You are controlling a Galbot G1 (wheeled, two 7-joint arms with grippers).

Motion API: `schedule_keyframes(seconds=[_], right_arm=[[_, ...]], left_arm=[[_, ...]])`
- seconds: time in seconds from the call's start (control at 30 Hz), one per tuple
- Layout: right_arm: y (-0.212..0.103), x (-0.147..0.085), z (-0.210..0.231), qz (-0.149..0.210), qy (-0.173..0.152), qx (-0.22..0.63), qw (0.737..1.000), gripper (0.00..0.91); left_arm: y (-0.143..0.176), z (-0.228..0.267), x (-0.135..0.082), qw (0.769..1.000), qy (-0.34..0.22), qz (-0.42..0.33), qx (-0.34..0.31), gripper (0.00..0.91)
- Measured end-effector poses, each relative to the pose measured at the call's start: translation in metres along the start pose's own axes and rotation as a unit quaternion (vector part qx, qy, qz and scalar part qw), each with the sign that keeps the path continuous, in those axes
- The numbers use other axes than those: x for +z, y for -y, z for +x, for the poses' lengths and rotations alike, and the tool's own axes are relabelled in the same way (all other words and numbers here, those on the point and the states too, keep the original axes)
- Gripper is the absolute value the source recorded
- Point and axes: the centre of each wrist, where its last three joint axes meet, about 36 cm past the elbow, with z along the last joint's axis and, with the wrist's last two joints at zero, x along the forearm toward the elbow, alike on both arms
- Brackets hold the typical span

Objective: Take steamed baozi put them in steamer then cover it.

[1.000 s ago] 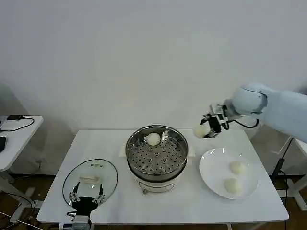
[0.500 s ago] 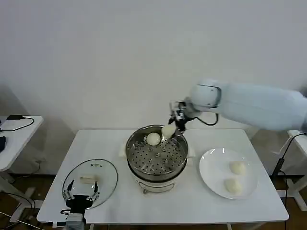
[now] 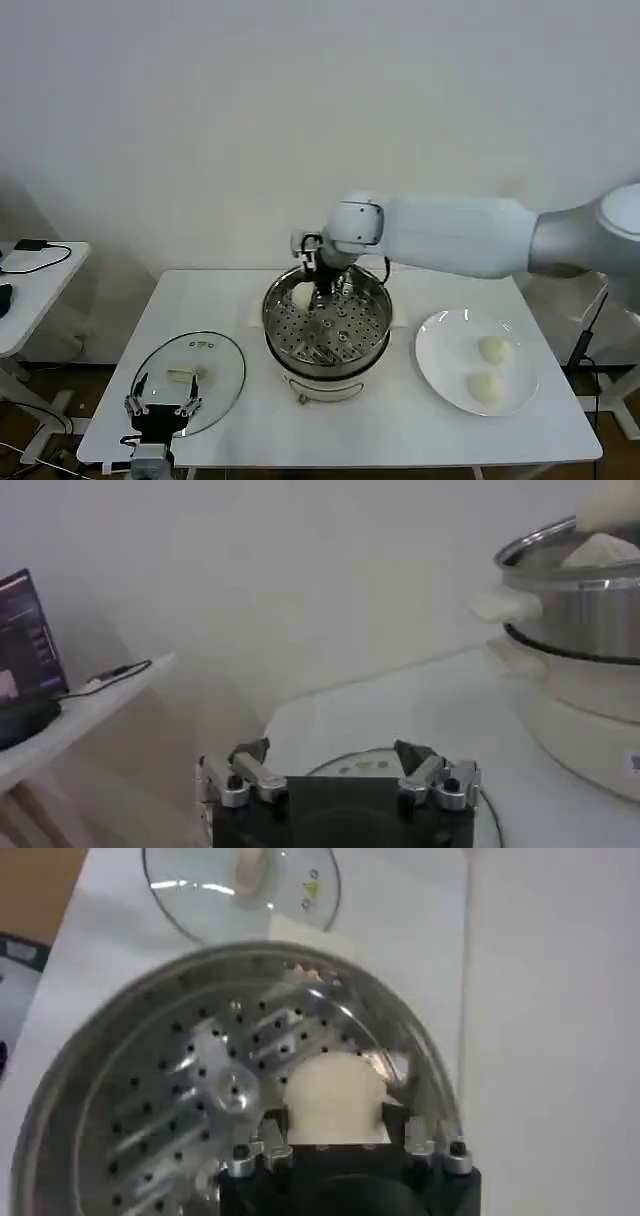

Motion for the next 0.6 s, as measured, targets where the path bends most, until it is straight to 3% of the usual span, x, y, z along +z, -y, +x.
schedule_keyframes(seconds=[0.6], right_arm=[[-0.008, -0.019, -0.034, -0.011, -0.014, -0.012, 1.0, 0.635]], left_arm=[[-0.001, -0.003, 0.003, 1.0, -0.002, -0.001, -0.003, 0.907]])
